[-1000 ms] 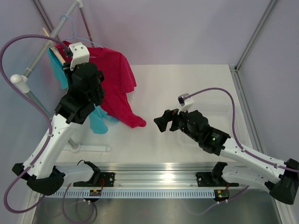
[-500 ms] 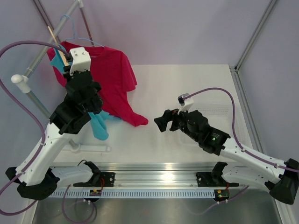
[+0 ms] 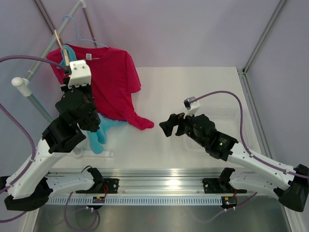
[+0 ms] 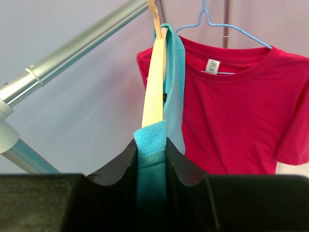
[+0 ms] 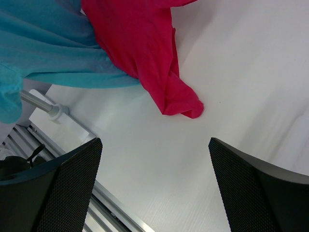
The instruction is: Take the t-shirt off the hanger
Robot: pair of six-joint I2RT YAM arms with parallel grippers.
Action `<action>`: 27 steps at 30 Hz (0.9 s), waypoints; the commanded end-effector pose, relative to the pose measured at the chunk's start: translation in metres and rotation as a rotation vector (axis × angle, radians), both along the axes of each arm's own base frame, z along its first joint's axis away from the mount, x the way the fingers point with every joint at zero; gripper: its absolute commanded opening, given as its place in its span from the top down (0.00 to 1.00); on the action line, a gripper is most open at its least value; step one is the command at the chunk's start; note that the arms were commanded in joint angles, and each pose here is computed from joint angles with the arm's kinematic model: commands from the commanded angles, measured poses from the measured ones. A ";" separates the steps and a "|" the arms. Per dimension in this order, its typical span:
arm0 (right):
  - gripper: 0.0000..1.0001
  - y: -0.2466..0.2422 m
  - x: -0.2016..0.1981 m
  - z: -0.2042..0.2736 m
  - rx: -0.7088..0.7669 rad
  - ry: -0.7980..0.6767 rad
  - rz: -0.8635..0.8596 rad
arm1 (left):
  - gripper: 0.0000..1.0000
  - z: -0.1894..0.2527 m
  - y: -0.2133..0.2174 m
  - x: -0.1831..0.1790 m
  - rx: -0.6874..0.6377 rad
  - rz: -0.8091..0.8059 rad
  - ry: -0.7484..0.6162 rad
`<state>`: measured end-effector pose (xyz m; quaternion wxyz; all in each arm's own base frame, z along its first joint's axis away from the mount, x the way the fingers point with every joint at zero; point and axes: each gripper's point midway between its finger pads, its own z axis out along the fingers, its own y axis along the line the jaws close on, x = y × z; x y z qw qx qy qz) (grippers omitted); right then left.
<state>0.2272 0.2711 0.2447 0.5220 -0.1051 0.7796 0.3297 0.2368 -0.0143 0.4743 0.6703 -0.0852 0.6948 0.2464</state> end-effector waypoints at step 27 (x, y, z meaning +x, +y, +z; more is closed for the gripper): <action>0.01 0.005 -0.030 0.112 0.198 -0.228 0.174 | 1.00 -0.053 -0.130 -0.085 -0.211 -0.649 -0.011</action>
